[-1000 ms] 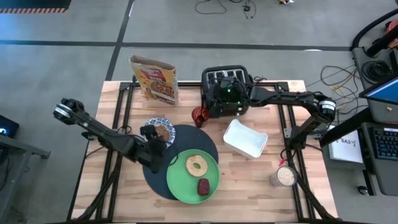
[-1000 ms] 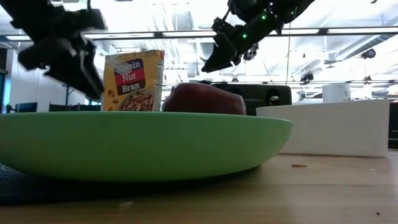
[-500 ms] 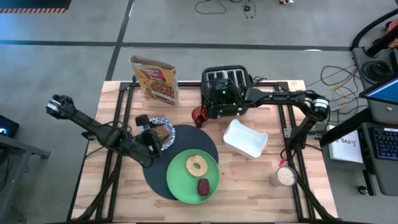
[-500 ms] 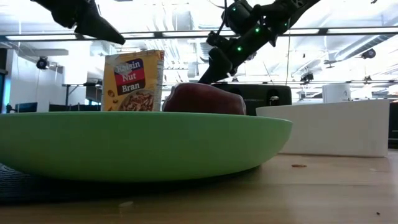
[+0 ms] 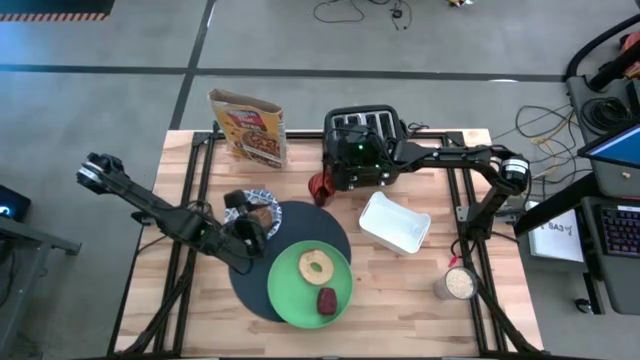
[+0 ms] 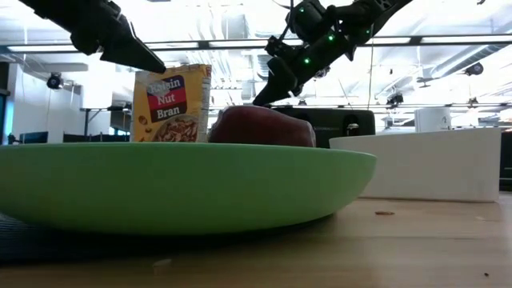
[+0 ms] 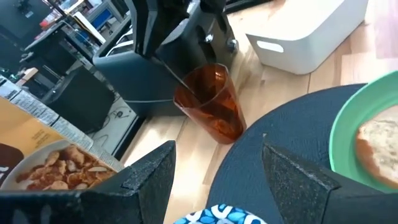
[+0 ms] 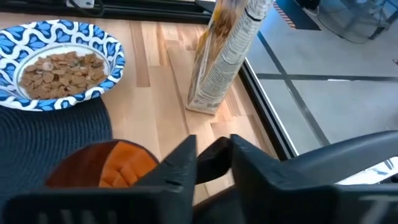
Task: Arrange a breakfast setting
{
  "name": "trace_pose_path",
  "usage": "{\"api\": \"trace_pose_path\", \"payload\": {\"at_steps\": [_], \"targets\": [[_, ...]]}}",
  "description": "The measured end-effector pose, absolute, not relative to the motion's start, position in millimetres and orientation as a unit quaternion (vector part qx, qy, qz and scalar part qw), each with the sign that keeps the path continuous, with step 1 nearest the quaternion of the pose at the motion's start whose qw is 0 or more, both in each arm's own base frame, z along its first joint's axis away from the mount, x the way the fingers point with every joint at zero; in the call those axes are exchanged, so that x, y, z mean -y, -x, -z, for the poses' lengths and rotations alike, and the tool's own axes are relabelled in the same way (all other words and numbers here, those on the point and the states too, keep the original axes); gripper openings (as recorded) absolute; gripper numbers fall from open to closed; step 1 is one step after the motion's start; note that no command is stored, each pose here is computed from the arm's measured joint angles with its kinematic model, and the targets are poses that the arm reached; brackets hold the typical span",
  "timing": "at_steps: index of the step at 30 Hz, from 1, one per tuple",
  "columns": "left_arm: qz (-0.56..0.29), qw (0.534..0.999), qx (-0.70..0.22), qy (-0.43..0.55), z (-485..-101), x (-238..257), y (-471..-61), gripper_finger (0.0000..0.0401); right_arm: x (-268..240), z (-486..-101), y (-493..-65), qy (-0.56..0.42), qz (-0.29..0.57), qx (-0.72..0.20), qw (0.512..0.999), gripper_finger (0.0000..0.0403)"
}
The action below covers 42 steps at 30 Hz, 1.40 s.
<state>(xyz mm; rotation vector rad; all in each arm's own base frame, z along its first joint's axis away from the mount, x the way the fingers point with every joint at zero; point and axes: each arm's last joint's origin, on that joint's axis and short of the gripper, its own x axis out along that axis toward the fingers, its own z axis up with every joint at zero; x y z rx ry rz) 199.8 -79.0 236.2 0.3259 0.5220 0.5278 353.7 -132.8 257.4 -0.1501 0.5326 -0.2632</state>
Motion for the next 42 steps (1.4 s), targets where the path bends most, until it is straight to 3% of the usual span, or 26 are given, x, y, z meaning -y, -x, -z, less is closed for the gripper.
{"api": "trace_pose_path", "payload": {"at_steps": [5,35,42], "targets": [[-0.258,0.919,-0.254,-0.159,-234.0,80.5,-202.9,0.0220,132.1,-257.8,-354.0,0.075,0.121,-0.260,0.955,0.0019],[-0.290,0.938,-0.167,-0.090,-248.7,79.0,-218.3,0.0220,120.5,-344.3,-364.3,0.171,0.097,-0.229,0.953,0.0011],[-0.219,0.962,-0.127,-0.100,-261.4,54.1,-246.3,0.0207,103.7,-366.6,-362.1,0.208,0.076,-0.207,0.953,0.0009]]}}
